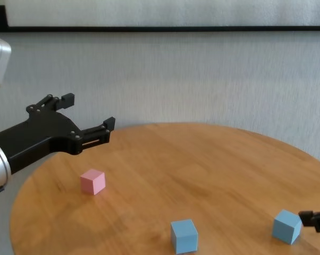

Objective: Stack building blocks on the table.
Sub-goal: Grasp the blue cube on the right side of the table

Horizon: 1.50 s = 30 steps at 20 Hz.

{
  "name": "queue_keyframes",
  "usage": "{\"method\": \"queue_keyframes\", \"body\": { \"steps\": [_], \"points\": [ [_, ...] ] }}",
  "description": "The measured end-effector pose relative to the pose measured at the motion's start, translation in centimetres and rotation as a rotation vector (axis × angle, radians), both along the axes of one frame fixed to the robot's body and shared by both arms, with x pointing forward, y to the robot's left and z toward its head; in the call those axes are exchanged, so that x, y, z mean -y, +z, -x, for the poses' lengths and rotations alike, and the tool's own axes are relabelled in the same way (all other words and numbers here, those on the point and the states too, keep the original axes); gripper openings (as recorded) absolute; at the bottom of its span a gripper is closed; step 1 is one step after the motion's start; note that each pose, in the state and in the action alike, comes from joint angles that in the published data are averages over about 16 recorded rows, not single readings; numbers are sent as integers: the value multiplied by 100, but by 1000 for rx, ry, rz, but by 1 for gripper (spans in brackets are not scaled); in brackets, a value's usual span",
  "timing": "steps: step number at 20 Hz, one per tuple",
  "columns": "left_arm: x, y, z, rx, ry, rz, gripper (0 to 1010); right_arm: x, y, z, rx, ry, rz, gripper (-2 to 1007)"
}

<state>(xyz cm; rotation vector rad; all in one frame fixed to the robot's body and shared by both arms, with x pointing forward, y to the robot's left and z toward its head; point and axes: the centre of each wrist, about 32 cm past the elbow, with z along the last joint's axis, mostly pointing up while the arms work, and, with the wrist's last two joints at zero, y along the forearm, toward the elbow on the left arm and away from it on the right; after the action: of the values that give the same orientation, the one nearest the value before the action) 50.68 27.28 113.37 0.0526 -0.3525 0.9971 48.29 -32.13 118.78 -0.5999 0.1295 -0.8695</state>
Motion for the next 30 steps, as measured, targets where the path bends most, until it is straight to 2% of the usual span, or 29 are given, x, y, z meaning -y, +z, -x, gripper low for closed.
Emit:
{"method": "queue_keyframes", "body": {
  "steps": [6,14,21,30],
  "points": [
    [1,0,-1,0,0,0,1000,-48,-28,-26,-38,44,-5,1005],
    [2,1,-2,-1,-1,-1,1000,-118,-81,-86,-86,56,-11,1005],
    [3,2,-3,-1,-1,-1,1000,-172,-118,-153,-101,35,-20,1005],
    [3,2,-3,-1,-1,-1,1000,-237,-159,-236,-105,7,-23,1005]
  ]
}}
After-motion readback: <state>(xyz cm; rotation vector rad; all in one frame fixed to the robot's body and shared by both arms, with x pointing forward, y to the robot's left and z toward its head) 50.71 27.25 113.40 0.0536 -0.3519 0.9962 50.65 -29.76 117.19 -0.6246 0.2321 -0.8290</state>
